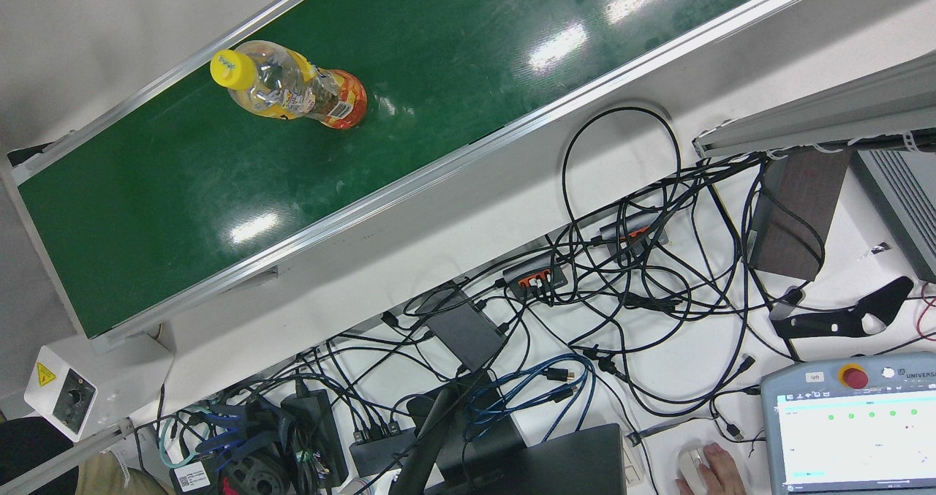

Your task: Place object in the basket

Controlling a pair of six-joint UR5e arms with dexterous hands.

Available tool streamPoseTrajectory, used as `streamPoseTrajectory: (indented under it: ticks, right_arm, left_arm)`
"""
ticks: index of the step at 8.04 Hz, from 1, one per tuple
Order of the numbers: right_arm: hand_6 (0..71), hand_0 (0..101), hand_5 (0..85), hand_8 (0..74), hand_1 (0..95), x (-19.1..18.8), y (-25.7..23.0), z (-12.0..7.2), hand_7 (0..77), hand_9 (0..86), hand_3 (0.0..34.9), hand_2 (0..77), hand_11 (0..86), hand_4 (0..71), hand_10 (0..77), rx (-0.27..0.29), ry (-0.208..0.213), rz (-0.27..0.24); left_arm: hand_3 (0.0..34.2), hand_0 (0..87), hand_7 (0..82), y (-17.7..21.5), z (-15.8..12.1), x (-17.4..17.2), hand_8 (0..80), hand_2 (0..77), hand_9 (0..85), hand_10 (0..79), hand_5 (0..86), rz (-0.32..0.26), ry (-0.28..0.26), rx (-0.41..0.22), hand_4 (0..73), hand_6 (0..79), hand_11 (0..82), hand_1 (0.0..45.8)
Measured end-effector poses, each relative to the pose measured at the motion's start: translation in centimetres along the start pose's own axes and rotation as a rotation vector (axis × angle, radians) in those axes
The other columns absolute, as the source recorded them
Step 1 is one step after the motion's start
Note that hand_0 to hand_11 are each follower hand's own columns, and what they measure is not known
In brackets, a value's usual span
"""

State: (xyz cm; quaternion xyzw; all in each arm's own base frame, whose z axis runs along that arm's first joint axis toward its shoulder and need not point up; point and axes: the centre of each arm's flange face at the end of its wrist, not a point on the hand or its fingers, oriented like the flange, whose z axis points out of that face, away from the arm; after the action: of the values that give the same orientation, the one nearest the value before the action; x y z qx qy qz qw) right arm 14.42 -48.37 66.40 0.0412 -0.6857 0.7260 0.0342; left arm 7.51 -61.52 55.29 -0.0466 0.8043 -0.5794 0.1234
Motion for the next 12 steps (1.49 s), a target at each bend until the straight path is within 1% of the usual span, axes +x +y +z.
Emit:
streamPoseTrajectory:
  ticks: [2, 3, 12]
  right_arm:
    - [0.0, 0, 0.0, 0.0, 0.0, 0.0, 0.0, 0.0, 0.5, 0.0, 0.0, 0.5, 0.0, 0.0, 0.0, 0.0, 0.0, 0.0]
    - [0.0, 0, 0.0, 0.0, 0.0, 0.0, 0.0, 0.0, 0.5, 0.0, 0.0, 0.5, 0.0, 0.0, 0.0, 0.0, 0.0, 0.0]
    - [0.0, 0, 0.0, 0.0, 0.0, 0.0, 0.0, 0.0, 0.5, 0.0, 0.1, 0.5, 0.0, 0.0, 0.0, 0.0, 0.0, 0.0]
  left_arm:
    - [0.0, 62.3, 0.5, 0.0, 0.0, -0.03, 0.0, 0.0, 0.5, 2.2, 5.4, -0.001, 0.0, 0.0, 13.1, 0.0, 4.9, 8.2]
    - [0.0, 62.4, 0.5, 0.0, 0.0, -0.03, 0.0, 0.0, 0.5, 2.2, 5.4, -0.001, 0.0, 0.0, 13.1, 0.0, 4.9, 9.3]
    - [0.0, 62.3, 0.5, -0.05, -0.06, 0.22, 0.0, 0.0, 0.5, 2.2, 6.0, -0.003, 0.003, 0.001, 13.1, 0.0, 4.9, 9.3]
